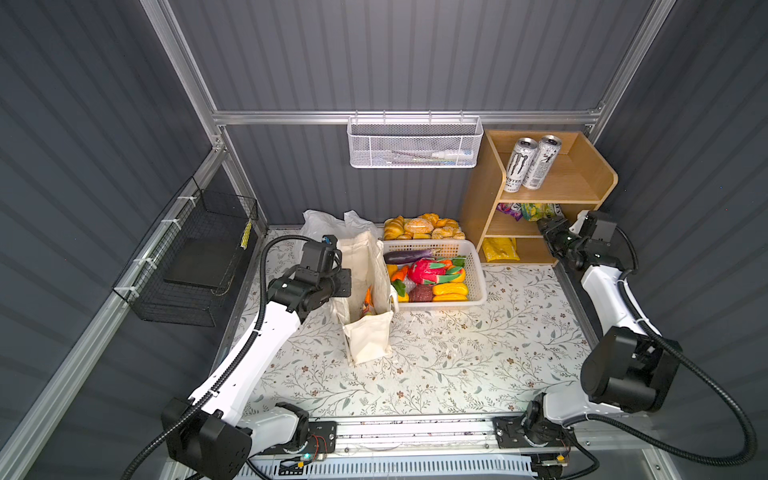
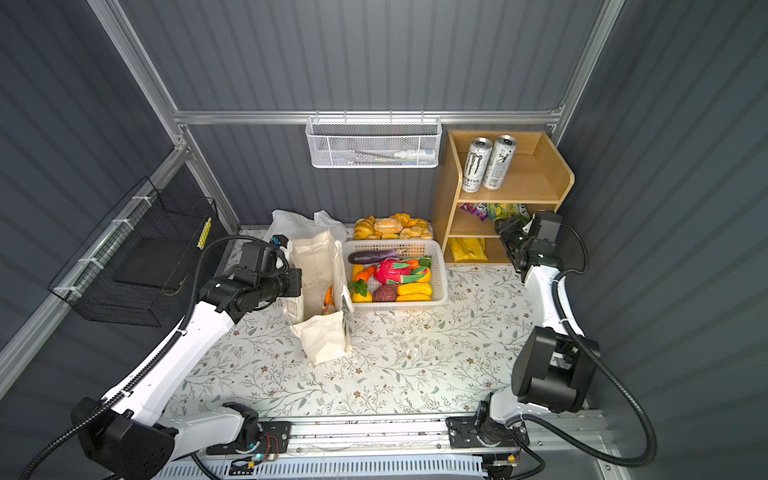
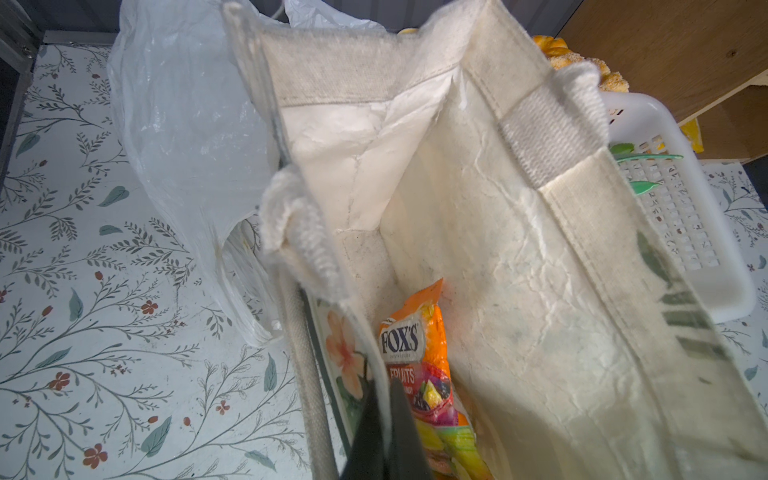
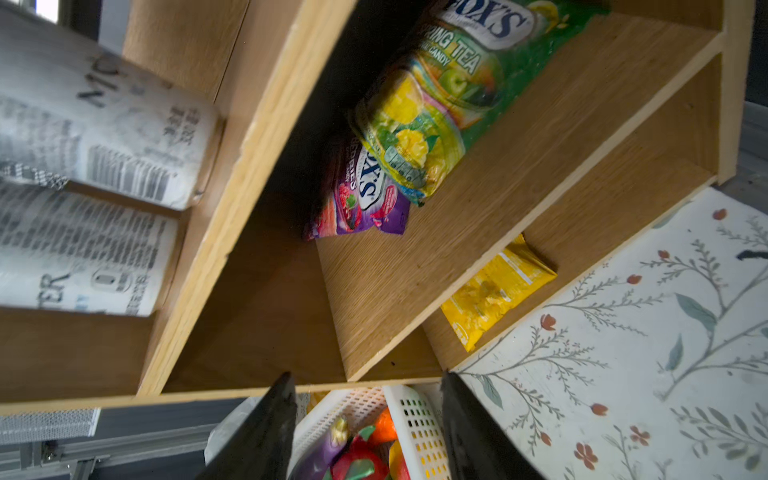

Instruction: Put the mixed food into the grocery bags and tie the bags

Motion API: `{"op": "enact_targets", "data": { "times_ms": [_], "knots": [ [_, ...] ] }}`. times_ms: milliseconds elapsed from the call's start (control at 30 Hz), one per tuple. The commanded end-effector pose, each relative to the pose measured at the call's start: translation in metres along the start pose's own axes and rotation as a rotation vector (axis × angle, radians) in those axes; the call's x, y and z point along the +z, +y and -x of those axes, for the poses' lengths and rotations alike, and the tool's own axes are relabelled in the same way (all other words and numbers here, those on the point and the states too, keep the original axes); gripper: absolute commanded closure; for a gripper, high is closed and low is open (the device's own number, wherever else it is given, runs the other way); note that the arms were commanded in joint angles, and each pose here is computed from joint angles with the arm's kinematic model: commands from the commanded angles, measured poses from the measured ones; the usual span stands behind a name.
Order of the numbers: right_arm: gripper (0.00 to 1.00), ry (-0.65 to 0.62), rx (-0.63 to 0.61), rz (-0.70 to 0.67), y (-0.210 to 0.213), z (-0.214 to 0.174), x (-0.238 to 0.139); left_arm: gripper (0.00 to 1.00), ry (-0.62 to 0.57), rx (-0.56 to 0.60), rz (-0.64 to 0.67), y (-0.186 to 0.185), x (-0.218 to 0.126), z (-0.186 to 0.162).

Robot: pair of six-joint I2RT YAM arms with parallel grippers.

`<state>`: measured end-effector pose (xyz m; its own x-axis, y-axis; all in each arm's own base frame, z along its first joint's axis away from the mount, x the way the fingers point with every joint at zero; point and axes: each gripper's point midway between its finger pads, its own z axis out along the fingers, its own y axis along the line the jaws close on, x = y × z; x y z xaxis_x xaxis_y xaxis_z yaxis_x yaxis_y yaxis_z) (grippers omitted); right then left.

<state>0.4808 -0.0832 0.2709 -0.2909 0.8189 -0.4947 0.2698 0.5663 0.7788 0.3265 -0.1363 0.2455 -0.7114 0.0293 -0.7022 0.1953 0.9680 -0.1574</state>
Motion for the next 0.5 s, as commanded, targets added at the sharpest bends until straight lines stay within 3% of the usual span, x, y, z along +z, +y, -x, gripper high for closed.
{"op": "enact_targets", "data": {
  "times_ms": [0,267,467],
  "knots": [
    [0.48,-0.037,0.046,0.057,0.003,0.018,0.018,1.00,-0.007,0.011,-0.036,-0.006,-0.005,0.001],
    [0.56,-0.046,0.141,0.083,-0.012,0.027,0.065,1.00,-0.019,0.010,-0.055,-0.010,-0.008,0.008],
    [0.55,-0.043,0.163,0.063,-0.025,0.029,0.086,1.00,-0.020,0.020,-0.056,-0.011,-0.008,0.012]
  ]
}}
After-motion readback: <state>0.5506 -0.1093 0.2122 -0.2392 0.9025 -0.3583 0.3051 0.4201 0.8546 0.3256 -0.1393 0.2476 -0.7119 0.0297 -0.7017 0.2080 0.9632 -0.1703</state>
